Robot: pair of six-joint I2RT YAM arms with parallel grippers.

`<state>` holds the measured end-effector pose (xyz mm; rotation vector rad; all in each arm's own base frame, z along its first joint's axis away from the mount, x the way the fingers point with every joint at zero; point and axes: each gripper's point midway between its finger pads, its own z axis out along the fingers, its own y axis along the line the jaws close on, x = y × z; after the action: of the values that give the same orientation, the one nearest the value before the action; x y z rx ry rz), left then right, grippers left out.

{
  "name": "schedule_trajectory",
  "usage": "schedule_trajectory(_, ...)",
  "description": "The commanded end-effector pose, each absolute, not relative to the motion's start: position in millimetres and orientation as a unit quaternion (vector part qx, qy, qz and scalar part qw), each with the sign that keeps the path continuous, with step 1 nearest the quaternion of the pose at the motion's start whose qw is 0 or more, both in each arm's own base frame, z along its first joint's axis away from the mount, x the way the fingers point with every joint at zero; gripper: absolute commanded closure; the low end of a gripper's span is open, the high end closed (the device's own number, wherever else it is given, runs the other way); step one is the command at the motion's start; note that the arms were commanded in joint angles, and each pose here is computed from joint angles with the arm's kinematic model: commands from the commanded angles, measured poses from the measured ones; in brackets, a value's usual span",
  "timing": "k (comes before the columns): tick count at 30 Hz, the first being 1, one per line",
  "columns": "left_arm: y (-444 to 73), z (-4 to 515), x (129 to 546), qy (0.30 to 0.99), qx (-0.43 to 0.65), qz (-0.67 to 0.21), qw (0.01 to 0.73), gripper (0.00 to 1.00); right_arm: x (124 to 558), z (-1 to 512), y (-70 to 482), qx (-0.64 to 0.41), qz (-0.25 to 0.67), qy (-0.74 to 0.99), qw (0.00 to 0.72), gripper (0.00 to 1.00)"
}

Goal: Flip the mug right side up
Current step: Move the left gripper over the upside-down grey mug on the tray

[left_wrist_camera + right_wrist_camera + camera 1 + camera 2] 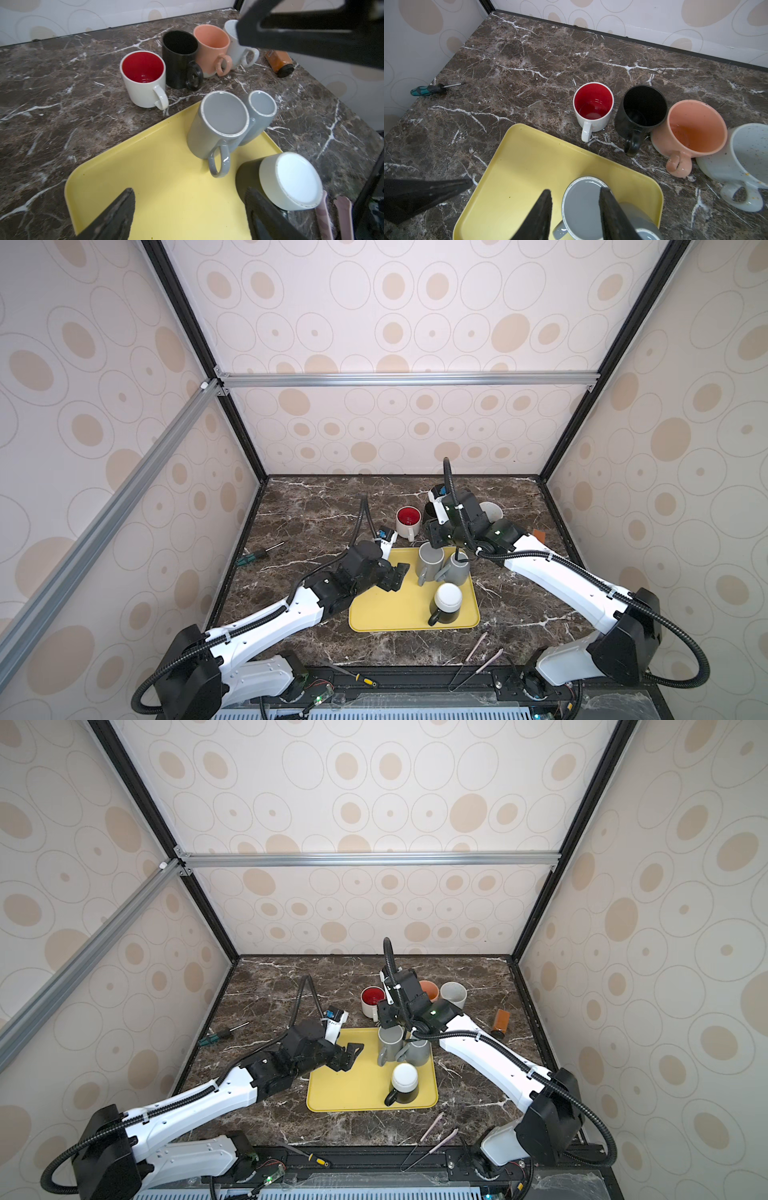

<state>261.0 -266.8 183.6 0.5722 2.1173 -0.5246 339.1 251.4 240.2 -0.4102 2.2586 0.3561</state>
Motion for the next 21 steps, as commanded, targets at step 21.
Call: schedule_trajectory(21,-334.2,143.6,264.4,0.87,0.301,-0.157,0.359,0.35,344.4,229.0,196.7,-0.049,0.146,0.908,0.39,0.61)
